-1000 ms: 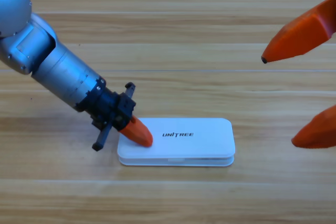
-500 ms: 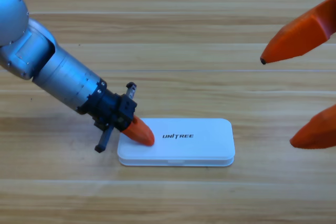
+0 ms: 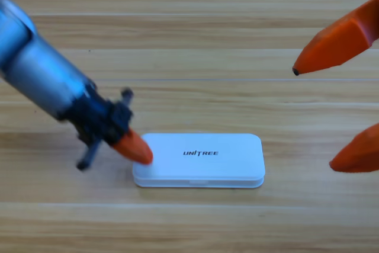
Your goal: Clean up eraser and pencils
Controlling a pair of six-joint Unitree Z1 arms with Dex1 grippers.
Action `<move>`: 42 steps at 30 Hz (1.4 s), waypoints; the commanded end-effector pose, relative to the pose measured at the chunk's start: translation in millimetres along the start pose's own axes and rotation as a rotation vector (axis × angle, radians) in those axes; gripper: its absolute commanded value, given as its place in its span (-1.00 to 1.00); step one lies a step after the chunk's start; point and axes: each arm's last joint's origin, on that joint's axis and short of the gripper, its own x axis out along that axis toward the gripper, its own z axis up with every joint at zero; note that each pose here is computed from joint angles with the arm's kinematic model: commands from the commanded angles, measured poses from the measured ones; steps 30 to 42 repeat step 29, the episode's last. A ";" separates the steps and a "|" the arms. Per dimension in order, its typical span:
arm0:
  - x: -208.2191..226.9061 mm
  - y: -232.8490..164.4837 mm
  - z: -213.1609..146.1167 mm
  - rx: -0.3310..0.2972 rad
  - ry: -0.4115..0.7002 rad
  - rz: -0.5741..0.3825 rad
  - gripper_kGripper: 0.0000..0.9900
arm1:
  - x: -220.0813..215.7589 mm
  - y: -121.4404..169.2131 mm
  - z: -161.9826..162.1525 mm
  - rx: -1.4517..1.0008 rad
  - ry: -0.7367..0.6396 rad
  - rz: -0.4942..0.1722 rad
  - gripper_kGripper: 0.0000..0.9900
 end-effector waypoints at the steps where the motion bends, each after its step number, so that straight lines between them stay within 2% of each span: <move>1: -89.2 -49.0 60.9 0.079 -0.076 0.081 -0.11 | 20.9 -7.8 -3.4 0.032 0.039 0.041 0.94; 2: -100.9 -58.3 66.9 0.082 -0.080 0.083 0.33 | 21.5 -8.1 -3.5 0.033 0.040 0.042 0.94; 3: -110.6 -68.7 73.3 0.090 -0.087 0.081 0.65 | 21.2 -8.1 -3.1 0.032 0.039 0.041 0.94; 4: -118.5 -79.3 78.4 0.096 -0.092 0.073 0.80 | 21.2 -8.1 -3.1 0.032 0.039 0.041 0.94; 6: -132.6 -101.0 88.1 0.117 -0.112 0.060 0.93 | 21.2 -8.1 -3.1 0.032 0.039 0.041 0.94; 10: -143.2 -135.8 105.2 0.157 -0.157 0.024 0.95 | 21.7 -8.4 -3.1 0.033 0.040 0.042 0.94; 13: -140.8 -146.8 117.7 0.153 -0.171 -0.017 0.98 | 21.7 -8.4 -3.1 0.033 0.040 0.042 0.94; 16: -136.5 -147.7 130.5 0.127 -0.185 -0.017 1.00 | 22.2 -8.7 -3.2 0.034 0.041 0.043 0.94; 18: -133.4 -147.6 138.6 0.117 -0.201 0.020 1.00 | 22.7 -9.1 -3.3 0.036 0.043 0.043 0.94; 28: -114.8 -134.3 142.8 0.041 -0.185 0.017 1.00 | 22.2 -8.7 -3.2 0.037 0.041 0.044 0.94; 42: -114.7 -134.2 142.3 0.041 -0.183 0.023 1.00 | 22.5 -8.7 -3.6 0.039 0.042 0.044 0.94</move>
